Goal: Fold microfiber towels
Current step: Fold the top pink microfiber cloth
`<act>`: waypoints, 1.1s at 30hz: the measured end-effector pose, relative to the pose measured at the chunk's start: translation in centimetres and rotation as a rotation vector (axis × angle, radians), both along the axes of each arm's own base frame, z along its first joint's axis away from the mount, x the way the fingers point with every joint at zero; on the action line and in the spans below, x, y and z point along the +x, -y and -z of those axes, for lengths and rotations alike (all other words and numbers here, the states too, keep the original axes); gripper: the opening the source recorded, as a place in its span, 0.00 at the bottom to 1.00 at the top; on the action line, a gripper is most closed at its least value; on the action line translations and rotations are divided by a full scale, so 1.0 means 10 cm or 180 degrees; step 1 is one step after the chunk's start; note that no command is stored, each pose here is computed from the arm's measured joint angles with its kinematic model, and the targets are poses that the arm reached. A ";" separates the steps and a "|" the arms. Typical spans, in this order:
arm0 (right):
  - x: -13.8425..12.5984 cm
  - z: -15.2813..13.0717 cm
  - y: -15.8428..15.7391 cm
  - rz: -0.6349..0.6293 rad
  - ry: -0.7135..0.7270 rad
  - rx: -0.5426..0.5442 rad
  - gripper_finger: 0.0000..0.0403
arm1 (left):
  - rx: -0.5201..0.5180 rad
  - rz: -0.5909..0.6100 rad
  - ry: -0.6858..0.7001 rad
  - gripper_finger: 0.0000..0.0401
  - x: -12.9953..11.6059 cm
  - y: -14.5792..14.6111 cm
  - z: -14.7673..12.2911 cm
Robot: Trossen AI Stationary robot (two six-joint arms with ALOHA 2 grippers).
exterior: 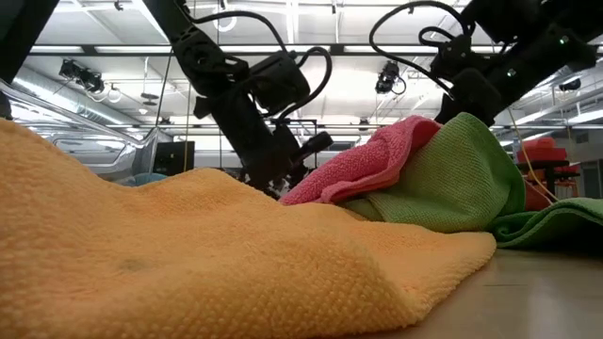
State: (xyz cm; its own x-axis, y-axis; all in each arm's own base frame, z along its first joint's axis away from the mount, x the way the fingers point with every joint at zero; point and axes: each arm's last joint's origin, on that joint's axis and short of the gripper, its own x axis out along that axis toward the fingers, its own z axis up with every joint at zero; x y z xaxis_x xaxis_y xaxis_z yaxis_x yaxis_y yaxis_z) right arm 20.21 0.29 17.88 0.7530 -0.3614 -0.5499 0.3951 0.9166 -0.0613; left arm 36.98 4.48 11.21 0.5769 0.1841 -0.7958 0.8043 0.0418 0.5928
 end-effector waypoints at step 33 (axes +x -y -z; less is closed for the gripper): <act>0.20 0.23 -0.03 -0.0210 0.0046 -0.0049 0.26 | -0.0623 -0.0745 -0.1773 0.03 -0.13 0.19 -0.95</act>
State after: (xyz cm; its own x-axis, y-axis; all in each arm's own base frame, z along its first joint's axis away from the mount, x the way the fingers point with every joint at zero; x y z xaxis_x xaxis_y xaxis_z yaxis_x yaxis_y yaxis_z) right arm 22.24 0.55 15.62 0.7832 -0.3192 -0.5335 0.3349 0.9396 -0.0705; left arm 35.72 2.62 20.72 0.0287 0.0758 -0.9967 0.9463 0.3192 0.0515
